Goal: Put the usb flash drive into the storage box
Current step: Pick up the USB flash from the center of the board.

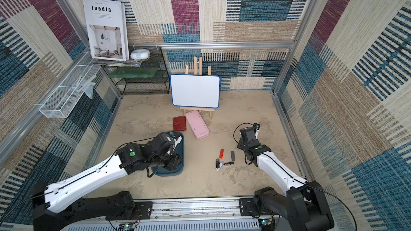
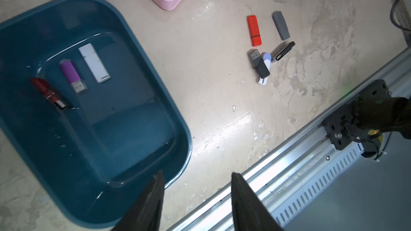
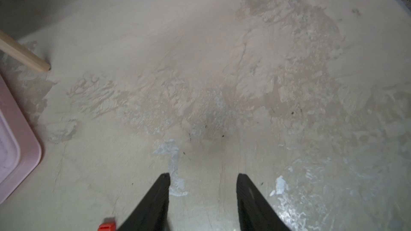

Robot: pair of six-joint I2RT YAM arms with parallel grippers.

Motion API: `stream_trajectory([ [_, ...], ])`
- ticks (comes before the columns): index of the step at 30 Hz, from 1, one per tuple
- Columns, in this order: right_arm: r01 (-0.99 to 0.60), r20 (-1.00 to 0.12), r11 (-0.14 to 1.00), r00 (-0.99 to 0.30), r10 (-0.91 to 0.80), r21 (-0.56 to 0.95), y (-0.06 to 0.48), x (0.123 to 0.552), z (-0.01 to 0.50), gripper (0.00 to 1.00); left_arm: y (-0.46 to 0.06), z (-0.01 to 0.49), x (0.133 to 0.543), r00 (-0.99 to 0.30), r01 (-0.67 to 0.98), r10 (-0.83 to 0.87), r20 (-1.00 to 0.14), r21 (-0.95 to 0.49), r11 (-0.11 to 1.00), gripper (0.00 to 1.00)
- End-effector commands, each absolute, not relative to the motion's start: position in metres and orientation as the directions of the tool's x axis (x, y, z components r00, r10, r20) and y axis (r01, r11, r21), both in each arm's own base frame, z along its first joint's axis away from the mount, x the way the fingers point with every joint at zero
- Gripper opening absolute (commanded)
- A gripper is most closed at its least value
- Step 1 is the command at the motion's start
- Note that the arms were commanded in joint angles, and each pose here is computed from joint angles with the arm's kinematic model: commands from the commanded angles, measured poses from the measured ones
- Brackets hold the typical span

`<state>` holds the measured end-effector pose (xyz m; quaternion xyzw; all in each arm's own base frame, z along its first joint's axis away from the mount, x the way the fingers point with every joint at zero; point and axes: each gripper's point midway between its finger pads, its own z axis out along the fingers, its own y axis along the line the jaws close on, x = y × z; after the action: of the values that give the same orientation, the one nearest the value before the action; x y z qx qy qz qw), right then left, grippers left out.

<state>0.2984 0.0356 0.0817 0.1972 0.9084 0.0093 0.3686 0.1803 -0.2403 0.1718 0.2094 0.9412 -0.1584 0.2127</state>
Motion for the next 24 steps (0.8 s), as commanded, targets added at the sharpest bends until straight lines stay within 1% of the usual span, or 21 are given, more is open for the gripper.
stream_trajectory([
  [1, 0.409, -0.702, 0.888, -0.568, 0.429, 0.212, 0.026, 0.304, 0.078, 0.54, -0.278, 0.164, 0.199, -0.826, 0.430, 0.296, -0.479, -0.196, 0.881, 0.53],
  [4, 0.453, -0.694, 0.864, -0.550, 0.465, 0.221, 0.016, 0.297, 0.069, 0.54, -0.319, 0.146, 0.207, -0.834, 0.451, 0.335, -0.438, -0.193, 0.871, 0.52],
  [9, 0.476, -0.731, 0.842, -0.475, 0.490, 0.255, 0.006, 0.292, 0.081, 0.54, -0.374, 0.109, 0.223, -0.838, 0.480, 0.399, -0.372, -0.158, 0.863, 0.52],
  [12, 0.485, -0.745, 0.829, -0.437, 0.504, 0.277, 0.001, 0.287, 0.086, 0.55, -0.397, 0.091, 0.232, -0.847, 0.479, 0.411, -0.337, -0.151, 0.865, 0.51],
  [17, 0.479, -0.739, 0.828, -0.439, 0.512, 0.290, 0.003, 0.286, 0.084, 0.55, -0.417, 0.076, 0.249, -0.854, 0.461, 0.404, -0.327, -0.117, 0.880, 0.51],
  [24, 0.489, -0.732, 0.829, -0.454, 0.508, 0.271, 0.002, 0.288, 0.080, 0.55, -0.432, 0.048, 0.259, -0.873, 0.443, 0.406, -0.269, -0.091, 0.892, 0.49],
])
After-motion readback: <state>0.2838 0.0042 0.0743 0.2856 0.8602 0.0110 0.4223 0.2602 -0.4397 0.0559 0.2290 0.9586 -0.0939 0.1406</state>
